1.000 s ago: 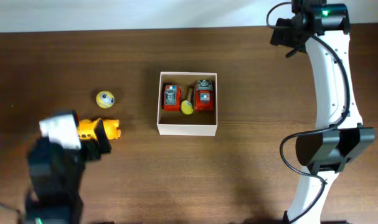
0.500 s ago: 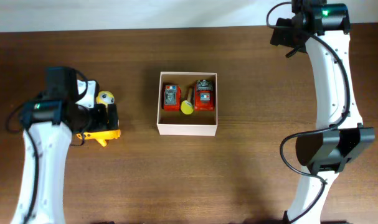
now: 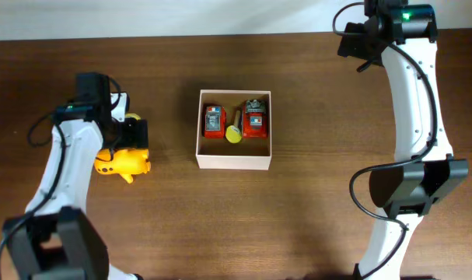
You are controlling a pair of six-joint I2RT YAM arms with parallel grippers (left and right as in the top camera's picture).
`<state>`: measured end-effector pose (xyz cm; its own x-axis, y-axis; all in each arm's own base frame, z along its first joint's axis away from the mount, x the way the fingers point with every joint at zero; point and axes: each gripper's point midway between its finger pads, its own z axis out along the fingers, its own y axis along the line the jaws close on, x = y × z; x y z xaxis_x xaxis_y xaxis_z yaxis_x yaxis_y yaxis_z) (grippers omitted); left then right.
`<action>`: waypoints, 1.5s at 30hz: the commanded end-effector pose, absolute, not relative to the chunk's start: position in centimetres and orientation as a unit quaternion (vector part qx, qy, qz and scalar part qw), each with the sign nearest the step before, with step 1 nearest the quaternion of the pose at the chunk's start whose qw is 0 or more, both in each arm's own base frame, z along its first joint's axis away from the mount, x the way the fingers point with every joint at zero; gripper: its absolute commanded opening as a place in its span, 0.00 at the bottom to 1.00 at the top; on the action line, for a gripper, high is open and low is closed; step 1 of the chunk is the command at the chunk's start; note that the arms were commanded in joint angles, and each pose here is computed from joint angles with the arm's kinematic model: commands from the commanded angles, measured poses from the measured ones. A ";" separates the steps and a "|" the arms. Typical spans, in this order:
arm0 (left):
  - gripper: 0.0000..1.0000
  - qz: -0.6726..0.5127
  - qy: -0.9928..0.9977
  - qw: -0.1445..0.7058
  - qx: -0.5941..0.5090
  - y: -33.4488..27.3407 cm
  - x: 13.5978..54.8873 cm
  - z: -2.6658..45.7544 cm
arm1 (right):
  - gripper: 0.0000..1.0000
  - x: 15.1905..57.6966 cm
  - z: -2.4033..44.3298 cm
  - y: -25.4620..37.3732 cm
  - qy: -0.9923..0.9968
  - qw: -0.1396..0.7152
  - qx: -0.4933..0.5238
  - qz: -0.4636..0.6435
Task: Pack container
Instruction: 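Move the left gripper over the orange rubber toy, then lower the left gripper and close it on the orange toy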
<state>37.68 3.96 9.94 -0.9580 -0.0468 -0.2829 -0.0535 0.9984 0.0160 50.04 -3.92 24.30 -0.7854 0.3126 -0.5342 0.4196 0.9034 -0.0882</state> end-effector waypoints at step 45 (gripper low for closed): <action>0.65 0.028 0.991 0.071 -0.112 7.3 38.1 9.1 | 0.99 49.9 24.4 -4.5 0.939 0.263 0.195 -0.110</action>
